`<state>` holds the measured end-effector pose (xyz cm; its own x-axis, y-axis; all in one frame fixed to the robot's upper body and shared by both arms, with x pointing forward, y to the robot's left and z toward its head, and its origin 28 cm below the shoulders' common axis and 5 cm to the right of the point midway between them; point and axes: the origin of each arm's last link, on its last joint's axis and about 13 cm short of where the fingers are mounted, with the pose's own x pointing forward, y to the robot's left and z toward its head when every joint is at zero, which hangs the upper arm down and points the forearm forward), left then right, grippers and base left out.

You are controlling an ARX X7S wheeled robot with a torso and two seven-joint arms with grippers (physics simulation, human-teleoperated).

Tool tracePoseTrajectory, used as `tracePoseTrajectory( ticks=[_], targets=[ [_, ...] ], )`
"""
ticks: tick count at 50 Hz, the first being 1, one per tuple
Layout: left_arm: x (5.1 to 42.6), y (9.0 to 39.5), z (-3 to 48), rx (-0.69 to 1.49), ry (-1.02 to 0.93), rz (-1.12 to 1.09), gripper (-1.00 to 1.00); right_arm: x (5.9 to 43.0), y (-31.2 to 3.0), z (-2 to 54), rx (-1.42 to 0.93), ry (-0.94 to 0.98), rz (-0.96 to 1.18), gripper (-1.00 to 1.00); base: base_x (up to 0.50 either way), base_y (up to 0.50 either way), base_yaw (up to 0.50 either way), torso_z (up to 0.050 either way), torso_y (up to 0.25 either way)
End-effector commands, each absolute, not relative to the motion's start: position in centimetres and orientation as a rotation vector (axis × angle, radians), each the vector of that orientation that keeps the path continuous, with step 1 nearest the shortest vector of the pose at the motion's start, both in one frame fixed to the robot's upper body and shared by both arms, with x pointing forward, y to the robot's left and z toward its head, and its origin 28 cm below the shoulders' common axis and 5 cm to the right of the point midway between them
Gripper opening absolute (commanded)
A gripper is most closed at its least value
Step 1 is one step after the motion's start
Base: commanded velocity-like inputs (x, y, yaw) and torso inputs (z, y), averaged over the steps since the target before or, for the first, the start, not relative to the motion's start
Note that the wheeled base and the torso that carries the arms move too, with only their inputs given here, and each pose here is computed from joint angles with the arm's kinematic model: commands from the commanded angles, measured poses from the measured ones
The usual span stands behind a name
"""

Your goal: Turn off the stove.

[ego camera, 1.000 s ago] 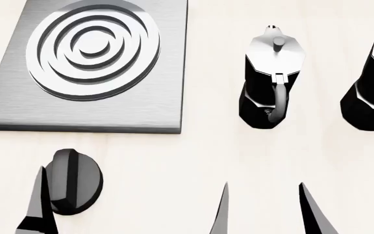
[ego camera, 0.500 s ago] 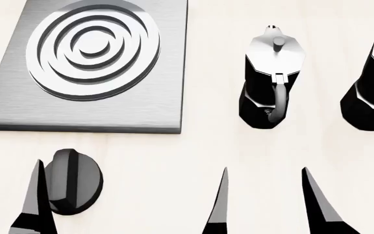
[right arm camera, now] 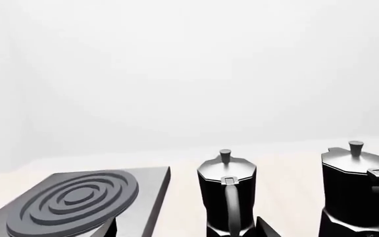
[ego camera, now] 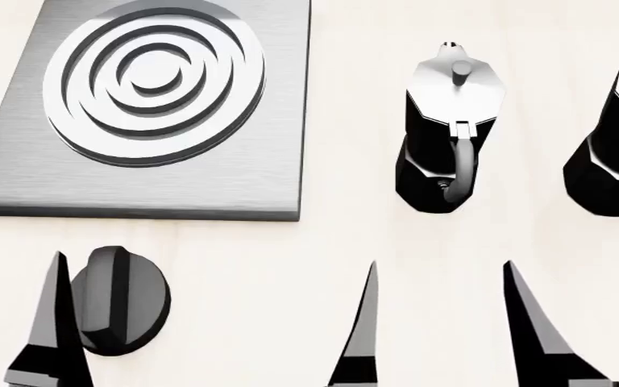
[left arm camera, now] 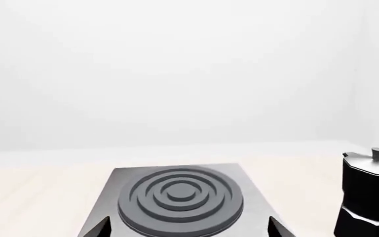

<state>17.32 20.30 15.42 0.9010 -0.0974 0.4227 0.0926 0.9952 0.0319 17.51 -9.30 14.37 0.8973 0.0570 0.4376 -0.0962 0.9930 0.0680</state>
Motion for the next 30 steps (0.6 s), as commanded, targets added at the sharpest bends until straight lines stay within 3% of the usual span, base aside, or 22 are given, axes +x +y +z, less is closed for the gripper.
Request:
tracePoseTrajectory(
  ticks=[1,30],
  targets=[
    [17.2,20.2,15.8,0.008,-0.452,-0.103,1.0,17.5,-9.3,14.7,0.092,-0.466,0.081,1.0,0.0,0.0,0.0,0.0,0.0],
    [16.8,20.1,17.1,0.003,-0.49,-0.111,1.0,17.2,-9.2,15.9,0.096,-0.507,0.094,1.0,0.0,0.0,0.0,0.0,0.0]
  ],
)
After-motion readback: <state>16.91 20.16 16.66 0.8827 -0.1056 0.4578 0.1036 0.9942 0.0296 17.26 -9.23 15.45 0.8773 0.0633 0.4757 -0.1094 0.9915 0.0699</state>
